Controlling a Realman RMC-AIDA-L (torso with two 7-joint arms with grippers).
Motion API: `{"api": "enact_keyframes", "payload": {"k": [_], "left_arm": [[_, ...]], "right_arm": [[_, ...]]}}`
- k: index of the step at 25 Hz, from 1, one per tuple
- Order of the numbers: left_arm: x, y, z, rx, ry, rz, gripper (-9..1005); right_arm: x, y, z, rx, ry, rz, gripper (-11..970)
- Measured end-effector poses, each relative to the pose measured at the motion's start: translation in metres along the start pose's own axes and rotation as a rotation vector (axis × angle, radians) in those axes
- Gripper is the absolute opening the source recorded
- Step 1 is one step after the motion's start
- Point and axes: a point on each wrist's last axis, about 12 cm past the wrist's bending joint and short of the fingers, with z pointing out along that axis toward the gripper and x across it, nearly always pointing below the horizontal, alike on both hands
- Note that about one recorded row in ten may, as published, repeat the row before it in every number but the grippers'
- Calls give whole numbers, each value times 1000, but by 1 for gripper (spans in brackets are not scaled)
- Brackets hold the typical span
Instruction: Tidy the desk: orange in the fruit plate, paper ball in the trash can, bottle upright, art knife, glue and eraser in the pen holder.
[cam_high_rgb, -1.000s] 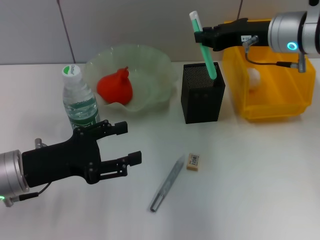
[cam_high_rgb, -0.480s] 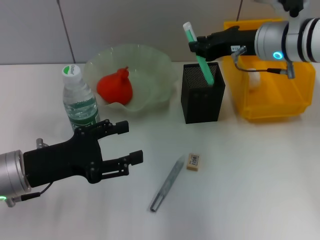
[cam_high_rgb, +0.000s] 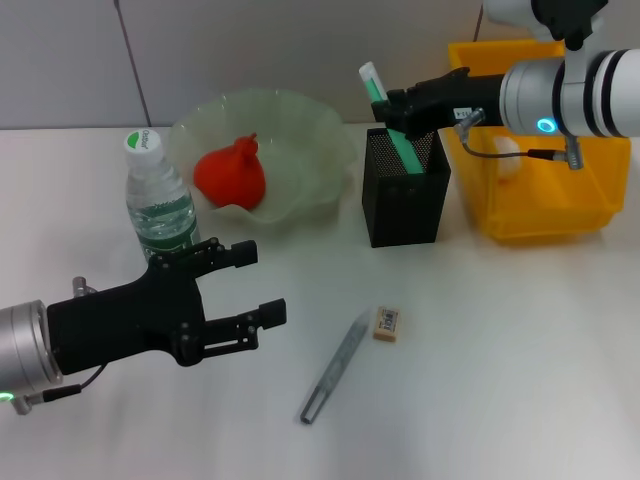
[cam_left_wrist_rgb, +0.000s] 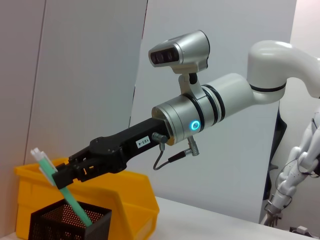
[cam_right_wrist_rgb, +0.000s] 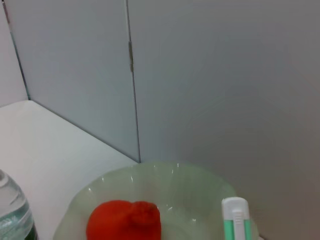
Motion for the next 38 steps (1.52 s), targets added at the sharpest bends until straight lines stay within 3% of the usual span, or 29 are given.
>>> {"api": "enact_keyframes", "payload": {"k": [10,15,23,27,33,37,38], "left_arm": [[1,-1,-1,-1,-1,-2,817],[0,0,0,1,-1,0,817],[0,-1,-1,2,-11,-22,816],[0,-1,-1,1,-12,-40,816],[-1,0,-3,-3,-9,-68,815],[-1,1,-4,-7,-5,-78,815],[-1,1,-4,-7,-5,-78,814]], "right_arm": [[1,-1,-1,6,-3,4,352],[-5,-3,-10,-2,-86,56,599],[-2,10,-51,-203,-257,70,715],[17,12,-80,-338,-240,6,715],[50,10,-94,-428,-99,-57,715],[89,19,-98,-483,-36,-109,715],[89,19,-98,-483,-36,-109,715]]}}
